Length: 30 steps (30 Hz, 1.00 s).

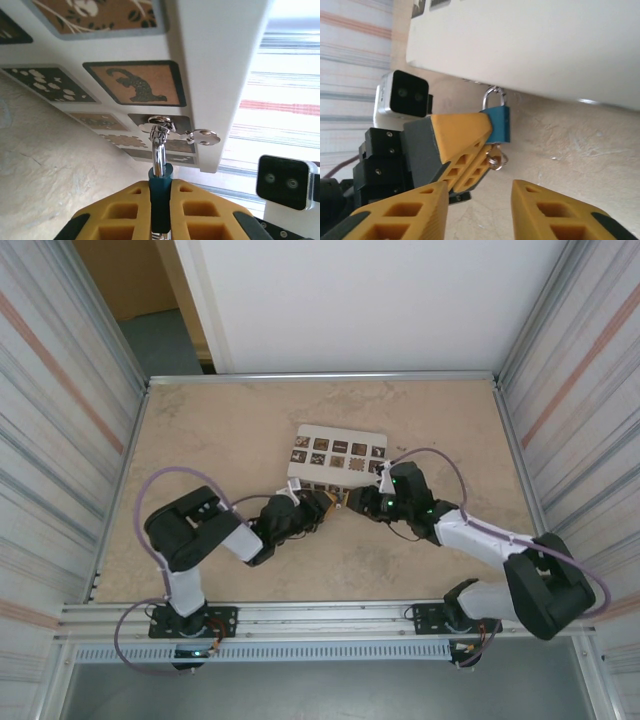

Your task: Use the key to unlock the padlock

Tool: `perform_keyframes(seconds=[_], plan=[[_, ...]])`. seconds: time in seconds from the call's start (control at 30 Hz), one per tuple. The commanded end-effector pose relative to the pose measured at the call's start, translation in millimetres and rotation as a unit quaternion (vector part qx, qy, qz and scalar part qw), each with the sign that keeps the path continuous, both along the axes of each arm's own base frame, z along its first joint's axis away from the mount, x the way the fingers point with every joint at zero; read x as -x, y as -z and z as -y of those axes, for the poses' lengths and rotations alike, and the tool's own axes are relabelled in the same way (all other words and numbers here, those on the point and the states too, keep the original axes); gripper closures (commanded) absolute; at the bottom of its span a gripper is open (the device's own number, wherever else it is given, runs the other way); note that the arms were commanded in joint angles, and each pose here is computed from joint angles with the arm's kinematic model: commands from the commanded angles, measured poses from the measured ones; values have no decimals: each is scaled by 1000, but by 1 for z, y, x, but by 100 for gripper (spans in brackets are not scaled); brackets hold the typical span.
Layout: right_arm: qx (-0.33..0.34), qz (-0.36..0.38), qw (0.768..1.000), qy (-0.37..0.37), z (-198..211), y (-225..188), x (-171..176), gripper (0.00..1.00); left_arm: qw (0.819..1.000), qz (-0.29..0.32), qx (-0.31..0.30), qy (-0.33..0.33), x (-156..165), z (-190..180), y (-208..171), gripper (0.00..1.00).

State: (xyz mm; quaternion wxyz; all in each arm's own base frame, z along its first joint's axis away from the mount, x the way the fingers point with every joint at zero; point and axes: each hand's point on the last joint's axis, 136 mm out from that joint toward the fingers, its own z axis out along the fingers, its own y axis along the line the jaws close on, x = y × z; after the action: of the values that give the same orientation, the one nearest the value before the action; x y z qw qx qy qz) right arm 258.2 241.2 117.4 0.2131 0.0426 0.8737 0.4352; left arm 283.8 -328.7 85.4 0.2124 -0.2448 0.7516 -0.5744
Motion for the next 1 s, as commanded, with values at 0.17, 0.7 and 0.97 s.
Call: perform_keyframes(seconds=[0.17,0.7,0.97], plan=[[118,201,970,-68,26,-49,15,42,999,1,-48,8,8,-9,-32,100],[295,561,733,-247,9,-94,72,22,989,-119,-87,-14,24,-26,-41,100],[388,581,652,-294,-4,-69,69,30,983,-167,-80,-12,27,-20,-36,100]])
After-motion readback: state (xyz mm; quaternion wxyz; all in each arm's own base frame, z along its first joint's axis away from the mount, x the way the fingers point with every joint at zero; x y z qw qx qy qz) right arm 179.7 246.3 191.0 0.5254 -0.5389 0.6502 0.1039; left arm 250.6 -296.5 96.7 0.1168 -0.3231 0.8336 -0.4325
